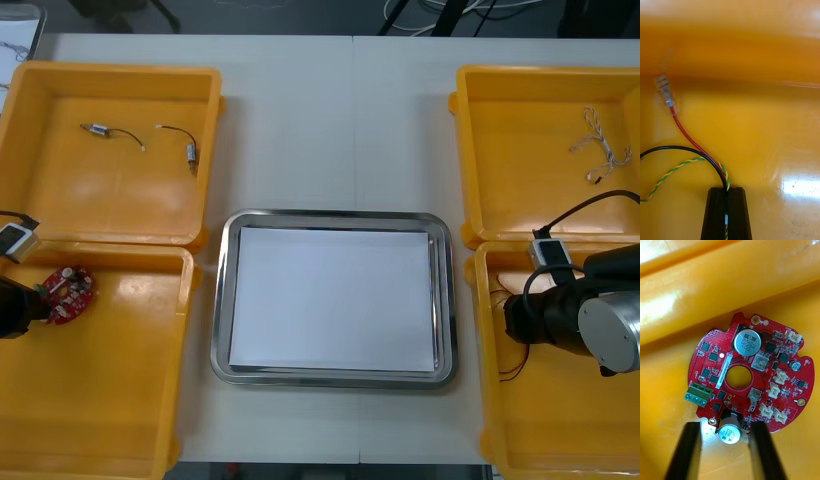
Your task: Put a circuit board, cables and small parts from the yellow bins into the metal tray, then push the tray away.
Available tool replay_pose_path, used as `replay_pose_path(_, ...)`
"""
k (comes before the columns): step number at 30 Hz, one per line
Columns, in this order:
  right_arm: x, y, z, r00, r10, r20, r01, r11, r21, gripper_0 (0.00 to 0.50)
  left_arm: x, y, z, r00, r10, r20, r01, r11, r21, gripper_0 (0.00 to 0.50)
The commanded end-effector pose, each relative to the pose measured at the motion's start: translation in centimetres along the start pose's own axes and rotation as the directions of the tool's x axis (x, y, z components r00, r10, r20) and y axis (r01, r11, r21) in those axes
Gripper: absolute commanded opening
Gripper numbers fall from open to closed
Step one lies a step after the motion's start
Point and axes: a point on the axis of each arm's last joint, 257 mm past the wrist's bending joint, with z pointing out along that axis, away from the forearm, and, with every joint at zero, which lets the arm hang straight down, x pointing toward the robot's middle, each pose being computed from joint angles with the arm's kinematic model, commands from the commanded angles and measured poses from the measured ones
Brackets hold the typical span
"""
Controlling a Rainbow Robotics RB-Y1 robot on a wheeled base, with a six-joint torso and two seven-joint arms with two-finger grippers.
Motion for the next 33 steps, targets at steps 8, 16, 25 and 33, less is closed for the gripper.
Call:
replay_pose_path(8,1.2,-3.6,-6.4,0.998,0.042,-0.044,-0.038,0.996,0.081,0.0,1.9,1.0,-0.2,0.999,0.03,-0.041,-0.031,0.999,-0.019,0.0)
replay_pose_path(16,0.8,-6.1,-11.1,0.998,0.053,-0.033,-0.05,0.993,0.103,0.0,1.8,0.6,-0.3,0.999,0.034,-0.037,-0.034,0.999,-0.011,0.0)
replay_pose_path(25,0.0,-7.8,-15.3,0.999,0.054,0.003,-0.054,0.992,0.111,0.0,0.7,0.2,-1.2,0.999,0.039,-0.028,-0.04,0.999,-0.004,0.0)
replay_pose_path(33,-1.1,-6.2,-17.1,0.998,-0.029,0.048,0.025,0.995,0.094,0.0,-0.3,0.2,-4.6,0.997,0.045,-0.065,-0.046,0.999,-0.003,0.0)
